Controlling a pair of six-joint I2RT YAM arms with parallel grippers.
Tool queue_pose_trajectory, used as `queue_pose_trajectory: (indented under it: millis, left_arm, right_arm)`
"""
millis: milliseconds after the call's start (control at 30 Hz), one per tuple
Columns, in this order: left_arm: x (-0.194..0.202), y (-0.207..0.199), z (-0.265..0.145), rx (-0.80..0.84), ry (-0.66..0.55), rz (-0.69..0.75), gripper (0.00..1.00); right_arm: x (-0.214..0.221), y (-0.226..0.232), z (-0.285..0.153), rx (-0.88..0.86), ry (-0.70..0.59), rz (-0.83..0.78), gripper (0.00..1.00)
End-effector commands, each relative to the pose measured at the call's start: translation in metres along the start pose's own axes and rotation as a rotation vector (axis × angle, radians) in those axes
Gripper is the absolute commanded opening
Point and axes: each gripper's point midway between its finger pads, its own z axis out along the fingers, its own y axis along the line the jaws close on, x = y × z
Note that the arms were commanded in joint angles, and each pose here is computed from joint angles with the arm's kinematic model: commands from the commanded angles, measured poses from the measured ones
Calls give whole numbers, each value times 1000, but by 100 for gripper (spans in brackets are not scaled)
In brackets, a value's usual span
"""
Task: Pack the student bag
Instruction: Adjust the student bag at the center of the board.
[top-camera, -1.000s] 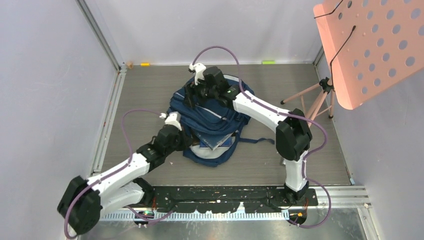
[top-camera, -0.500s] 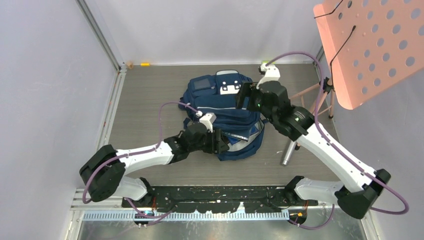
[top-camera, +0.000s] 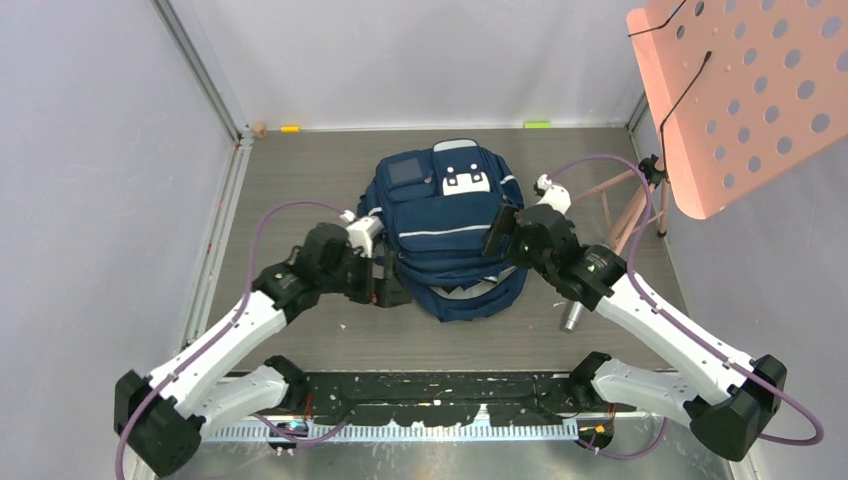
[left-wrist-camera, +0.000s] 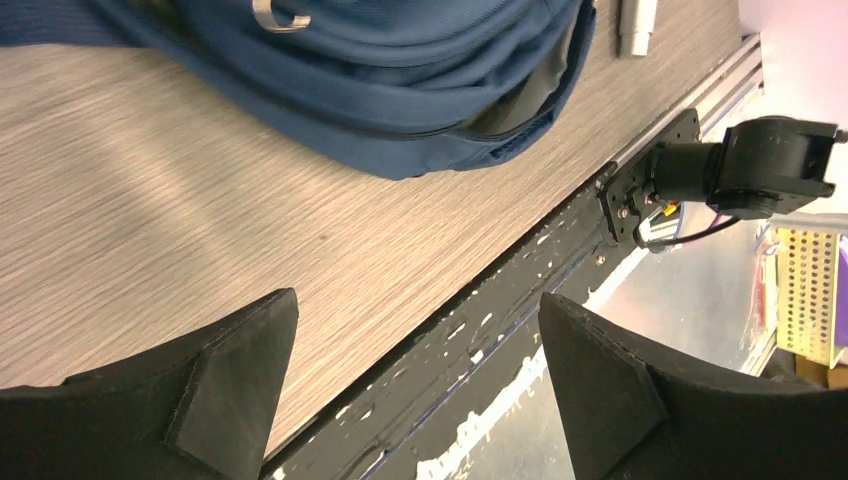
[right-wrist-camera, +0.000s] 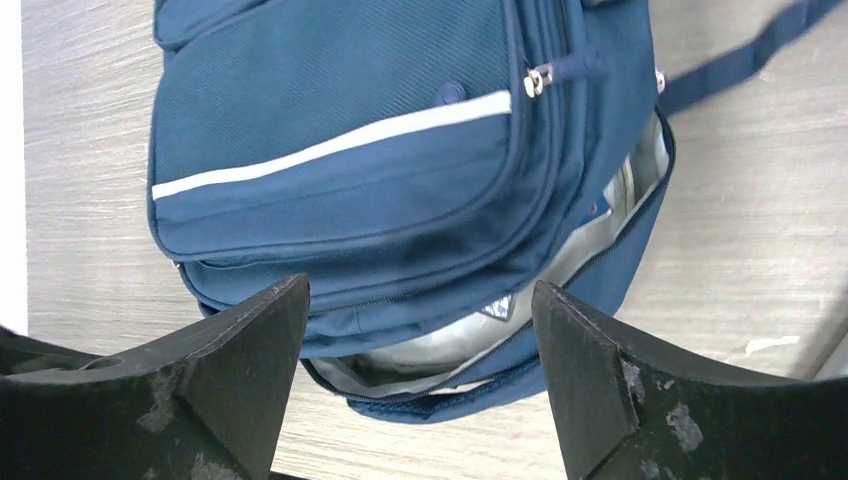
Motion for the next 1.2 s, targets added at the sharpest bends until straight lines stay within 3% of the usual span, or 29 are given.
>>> queue_pose_trajectory:
  millis: [0, 300, 500, 567, 633, 667, 733, 800, 967, 1167]
  left_arm:
    - [-1, 6, -40, 50, 37, -21, 94]
    - [-79, 52, -41, -37, -138, -28, 95]
    - [-99, 81, -40, -188, -144, 39, 94]
    - [-97, 86, -38, -202, -133, 40, 94]
    - [-92, 90, -36, -214, -127, 40, 93]
    - [-91, 92, -37, -222, -131, 35, 92]
    - [-89, 95, -37, -242, -151, 11, 90]
    - [-85, 99, -34, -242, -188, -25, 89]
    - [-86, 109, -16, -207, -326, -65, 85]
    - [-107, 113, 13, -114, -436, -7, 72]
  right_arm:
    - [6, -2, -5, -21, -35, 209, 88]
    - [33, -10, 21, -57, -67, 393, 85]
    - [44, -14, 52, -13, -81, 383, 83]
    - [41, -13, 60, 0, -97, 348, 72]
    - [36, -13, 67, 23, -113, 297, 50]
    - [35, -15, 69, 36, -118, 263, 33]
    - [30, -21, 73, 82, -138, 215, 12]
    - [19, -34, 76, 149, -171, 174, 2]
    - [-13, -60, 89, 198, -169, 127, 0]
    - [-33, -81, 118, 164, -61, 156, 0]
